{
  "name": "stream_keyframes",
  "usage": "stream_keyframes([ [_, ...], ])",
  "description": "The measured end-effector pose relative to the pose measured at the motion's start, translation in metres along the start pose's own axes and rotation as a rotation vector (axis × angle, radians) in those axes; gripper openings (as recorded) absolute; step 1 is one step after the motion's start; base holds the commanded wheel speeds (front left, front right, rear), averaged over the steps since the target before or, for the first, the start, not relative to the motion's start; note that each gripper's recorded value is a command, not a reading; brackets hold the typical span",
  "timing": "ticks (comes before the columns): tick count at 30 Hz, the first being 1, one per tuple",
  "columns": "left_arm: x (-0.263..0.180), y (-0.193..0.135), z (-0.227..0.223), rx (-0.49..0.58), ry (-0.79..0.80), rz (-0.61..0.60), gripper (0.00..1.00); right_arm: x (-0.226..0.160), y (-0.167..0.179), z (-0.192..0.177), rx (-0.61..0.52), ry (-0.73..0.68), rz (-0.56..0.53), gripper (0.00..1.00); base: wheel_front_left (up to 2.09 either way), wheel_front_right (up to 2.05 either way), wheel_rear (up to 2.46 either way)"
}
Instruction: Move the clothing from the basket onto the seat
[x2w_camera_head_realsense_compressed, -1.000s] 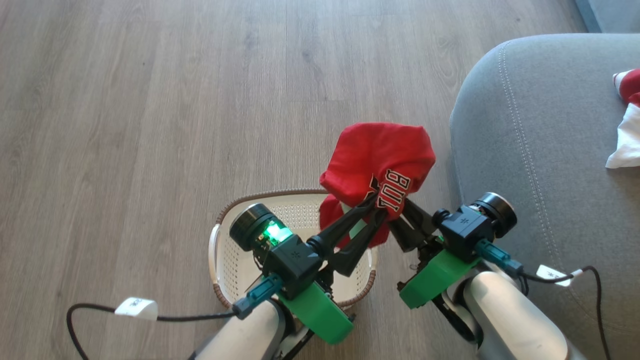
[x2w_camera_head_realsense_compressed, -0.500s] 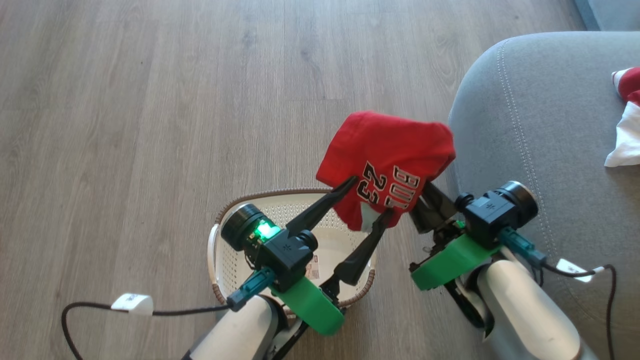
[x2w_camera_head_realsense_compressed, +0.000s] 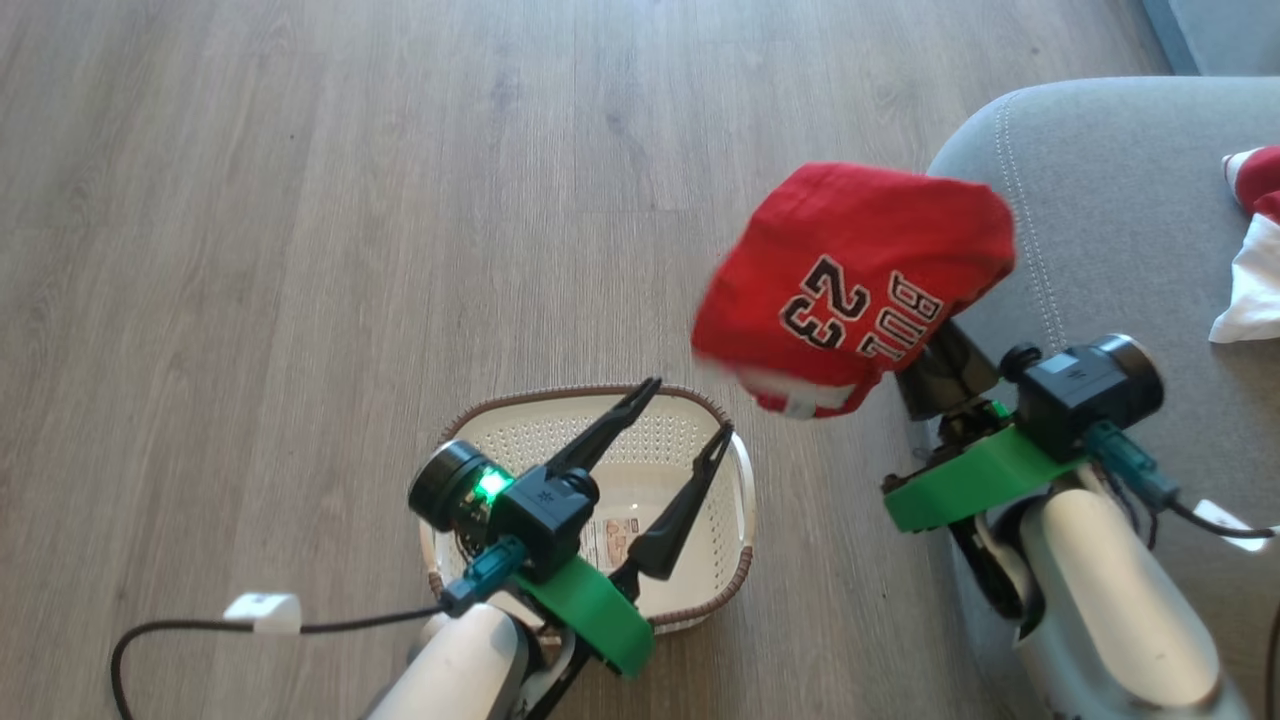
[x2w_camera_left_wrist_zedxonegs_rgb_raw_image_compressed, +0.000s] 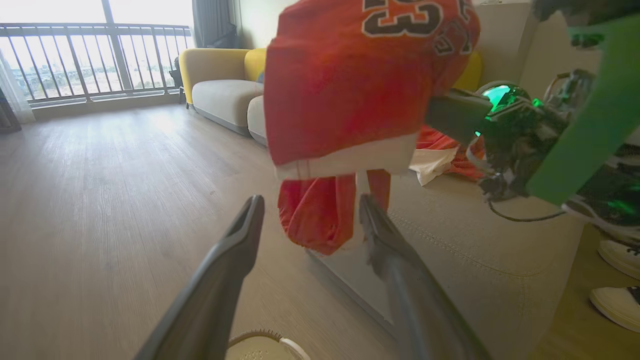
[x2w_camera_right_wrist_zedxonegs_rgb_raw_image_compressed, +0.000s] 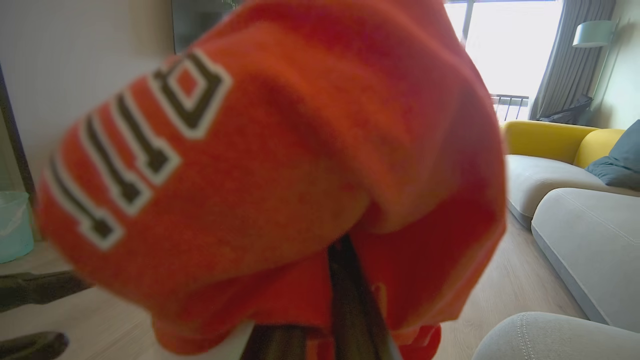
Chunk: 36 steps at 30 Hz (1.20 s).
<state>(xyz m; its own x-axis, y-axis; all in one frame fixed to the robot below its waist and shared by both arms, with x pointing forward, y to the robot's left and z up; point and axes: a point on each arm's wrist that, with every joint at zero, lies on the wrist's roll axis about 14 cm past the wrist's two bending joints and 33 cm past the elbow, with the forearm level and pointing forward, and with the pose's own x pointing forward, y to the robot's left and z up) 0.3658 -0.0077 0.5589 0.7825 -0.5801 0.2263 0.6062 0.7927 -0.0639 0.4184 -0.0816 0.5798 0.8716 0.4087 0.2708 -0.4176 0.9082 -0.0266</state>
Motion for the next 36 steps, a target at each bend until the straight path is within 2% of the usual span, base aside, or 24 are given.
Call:
stream_keyframes([
  [7, -0.005, 0.001, -0.012, 0.023, 0.041, -0.001, 1.00, 0.000, -0.015, 0.010, -0.038, -0.024, -0.026, 0.00, 0.00, 0.00, 0.00],
  [12, -0.014, 0.000, -0.023, -0.022, 0.073, 0.012, 1.00, -0.001, -0.024, 0.017, -0.050, -0.041, -0.047, 0.00, 0.00, 0.00, 0.00],
  [15, -0.020, -0.001, -0.035, -0.007, 0.114, 0.010, 1.00, -0.002, -0.028, 0.020, -0.055, -0.049, -0.058, 0.00, 0.00, 0.00, 0.00],
  [26, -0.034, -0.012, -0.048, 0.023, 0.161, -0.018, 1.00, -0.016, -0.050, 0.029, -0.071, -0.060, -0.132, 0.00, 0.00, 0.00, 0.00],
  [36, -0.026, -0.018, -0.047, 0.017, 0.150, -0.047, 1.00, -0.035, -0.064, 0.026, -0.079, -0.038, -0.191, 0.00, 0.00, 0.00, 0.00],
])
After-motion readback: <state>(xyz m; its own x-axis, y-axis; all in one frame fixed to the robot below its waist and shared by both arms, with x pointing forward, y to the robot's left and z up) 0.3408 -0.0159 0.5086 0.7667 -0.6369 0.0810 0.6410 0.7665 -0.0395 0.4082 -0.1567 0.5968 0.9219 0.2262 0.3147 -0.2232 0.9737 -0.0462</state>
